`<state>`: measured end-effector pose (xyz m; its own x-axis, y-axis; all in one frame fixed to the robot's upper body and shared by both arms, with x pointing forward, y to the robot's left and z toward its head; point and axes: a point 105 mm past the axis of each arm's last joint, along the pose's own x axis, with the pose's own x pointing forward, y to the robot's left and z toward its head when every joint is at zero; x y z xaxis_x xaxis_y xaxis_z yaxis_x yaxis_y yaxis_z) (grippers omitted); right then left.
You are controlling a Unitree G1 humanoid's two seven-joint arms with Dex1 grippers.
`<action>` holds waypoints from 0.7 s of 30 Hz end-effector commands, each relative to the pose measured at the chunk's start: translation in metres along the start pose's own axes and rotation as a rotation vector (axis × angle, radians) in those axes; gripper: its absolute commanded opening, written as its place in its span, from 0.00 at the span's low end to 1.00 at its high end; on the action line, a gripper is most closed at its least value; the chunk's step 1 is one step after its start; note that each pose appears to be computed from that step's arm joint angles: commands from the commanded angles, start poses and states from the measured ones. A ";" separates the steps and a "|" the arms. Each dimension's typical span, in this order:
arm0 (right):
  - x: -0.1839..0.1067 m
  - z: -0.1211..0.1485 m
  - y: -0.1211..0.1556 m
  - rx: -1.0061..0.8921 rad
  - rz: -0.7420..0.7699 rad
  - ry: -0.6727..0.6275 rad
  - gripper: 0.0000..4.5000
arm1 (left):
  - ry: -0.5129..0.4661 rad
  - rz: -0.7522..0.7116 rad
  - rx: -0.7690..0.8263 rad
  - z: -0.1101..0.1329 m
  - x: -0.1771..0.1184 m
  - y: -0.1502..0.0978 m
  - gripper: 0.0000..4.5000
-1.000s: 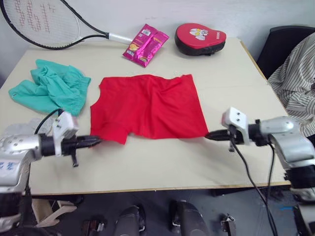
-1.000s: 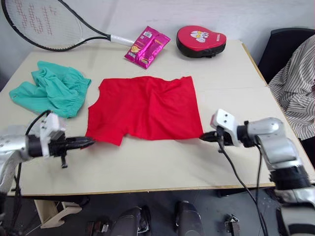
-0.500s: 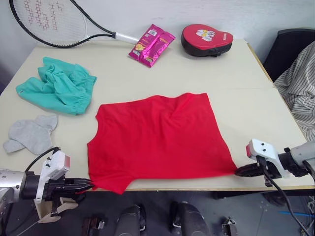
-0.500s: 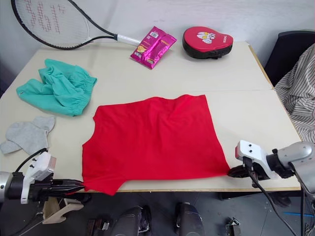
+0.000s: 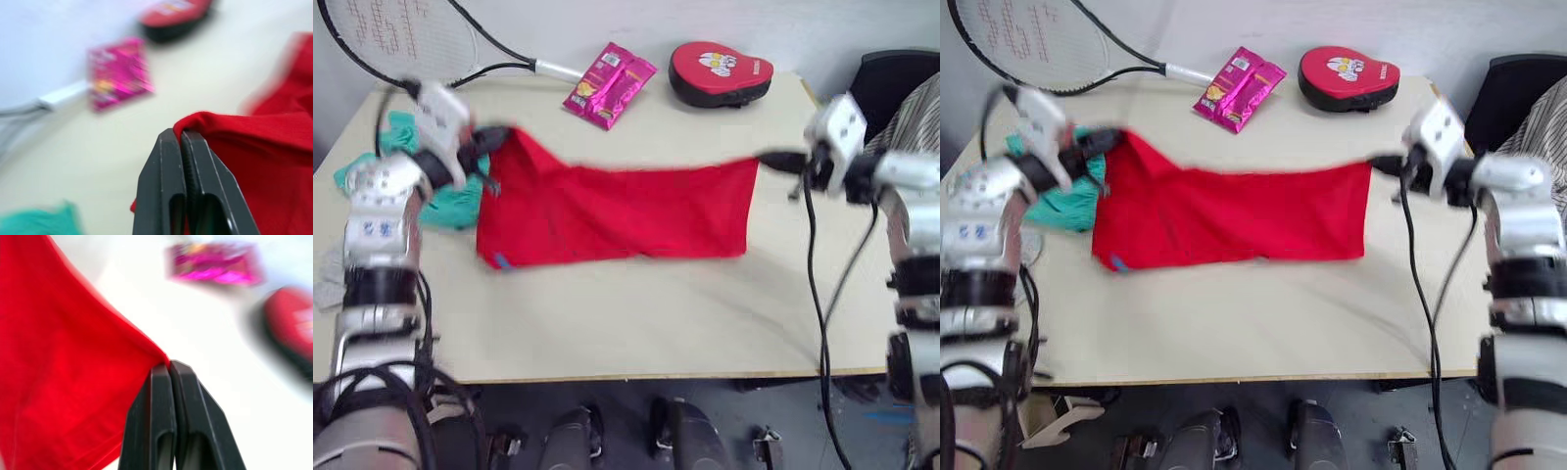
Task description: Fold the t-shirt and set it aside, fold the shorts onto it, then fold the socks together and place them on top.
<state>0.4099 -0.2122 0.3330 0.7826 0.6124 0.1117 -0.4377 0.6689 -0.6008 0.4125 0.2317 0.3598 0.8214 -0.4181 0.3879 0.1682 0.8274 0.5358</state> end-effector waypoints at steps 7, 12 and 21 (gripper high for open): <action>-0.044 0.098 -0.075 -0.508 -0.530 -0.324 0.00 | -0.520 0.249 0.366 0.149 -0.011 0.063 0.00; -0.054 0.020 -0.036 -0.489 -0.308 -0.140 0.00 | -0.260 -0.222 0.409 0.054 -0.042 -0.008 0.00; -0.122 -0.115 0.115 -0.293 0.336 0.270 0.00 | 0.407 -0.708 0.209 -0.077 -0.190 -0.113 0.00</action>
<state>0.3174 -0.2540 0.1274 0.7008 0.6139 -0.3634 -0.6196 0.2713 -0.7365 0.2872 0.2535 0.1445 0.6988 -0.5999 -0.3896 0.6628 0.3383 0.6680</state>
